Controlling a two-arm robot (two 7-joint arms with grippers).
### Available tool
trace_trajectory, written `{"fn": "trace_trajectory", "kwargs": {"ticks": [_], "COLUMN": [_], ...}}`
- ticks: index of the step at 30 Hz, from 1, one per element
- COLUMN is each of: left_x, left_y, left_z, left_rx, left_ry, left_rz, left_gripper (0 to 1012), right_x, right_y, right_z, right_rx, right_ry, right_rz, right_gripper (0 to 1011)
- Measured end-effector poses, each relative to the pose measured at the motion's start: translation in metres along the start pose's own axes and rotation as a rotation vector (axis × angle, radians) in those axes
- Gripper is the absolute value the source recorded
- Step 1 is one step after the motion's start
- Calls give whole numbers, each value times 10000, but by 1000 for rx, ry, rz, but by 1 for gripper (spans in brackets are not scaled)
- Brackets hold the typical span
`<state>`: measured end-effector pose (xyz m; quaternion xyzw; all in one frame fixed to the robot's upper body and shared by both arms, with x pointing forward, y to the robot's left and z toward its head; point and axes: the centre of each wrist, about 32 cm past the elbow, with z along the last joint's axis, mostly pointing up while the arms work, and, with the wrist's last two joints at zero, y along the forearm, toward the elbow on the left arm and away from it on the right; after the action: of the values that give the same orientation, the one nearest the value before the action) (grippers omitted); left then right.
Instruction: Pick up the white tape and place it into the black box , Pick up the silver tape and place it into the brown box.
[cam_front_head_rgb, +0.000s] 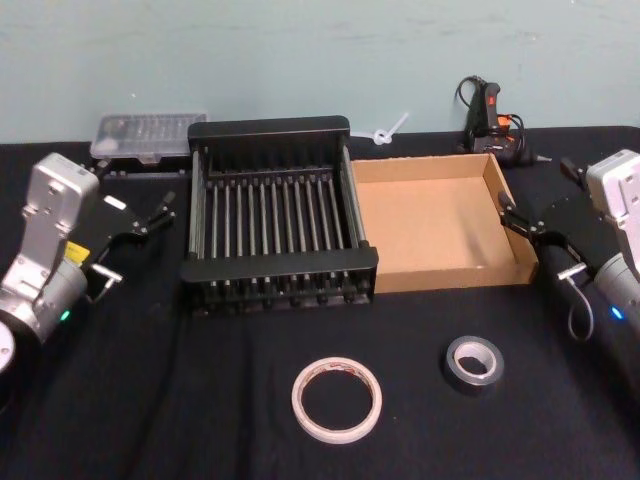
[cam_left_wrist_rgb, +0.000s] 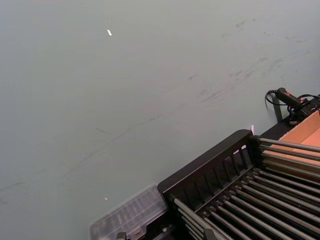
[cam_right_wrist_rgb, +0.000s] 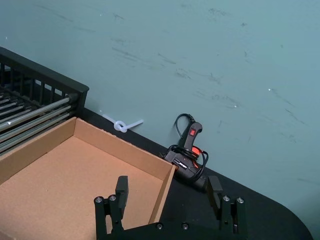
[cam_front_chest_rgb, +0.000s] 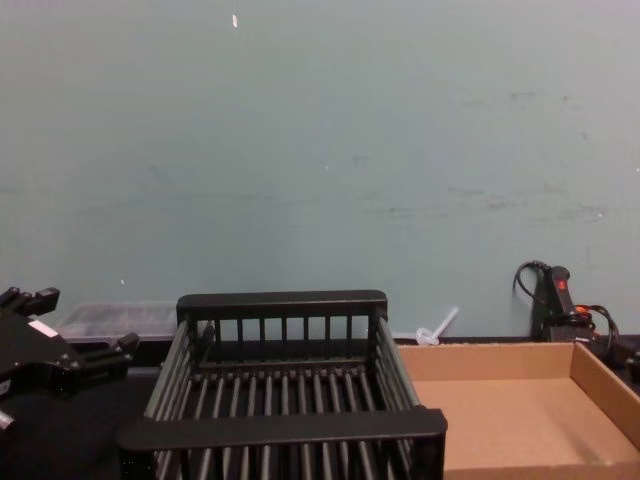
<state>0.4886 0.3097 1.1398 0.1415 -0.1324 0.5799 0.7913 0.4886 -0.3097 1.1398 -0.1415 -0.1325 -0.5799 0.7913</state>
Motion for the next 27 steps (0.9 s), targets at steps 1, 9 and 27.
{"fn": "trace_trajectory", "kwargs": {"ticks": [1,9,27], "left_x": [0,0,0], "left_y": [0,0,0], "left_z": [0,0,0], "left_rx": [0,0,0], "left_ry": [0,0,0], "left_rz": [0,0,0], "left_gripper": [1001,1001,1001], "right_x": [0,0,0], "right_y": [0,0,0], "right_z": [0,0,0], "right_rx": [0,0,0], "right_ry": [0,0,0], "right_rz": [0,0,0], "right_gripper": [1002,1002,1003]}}
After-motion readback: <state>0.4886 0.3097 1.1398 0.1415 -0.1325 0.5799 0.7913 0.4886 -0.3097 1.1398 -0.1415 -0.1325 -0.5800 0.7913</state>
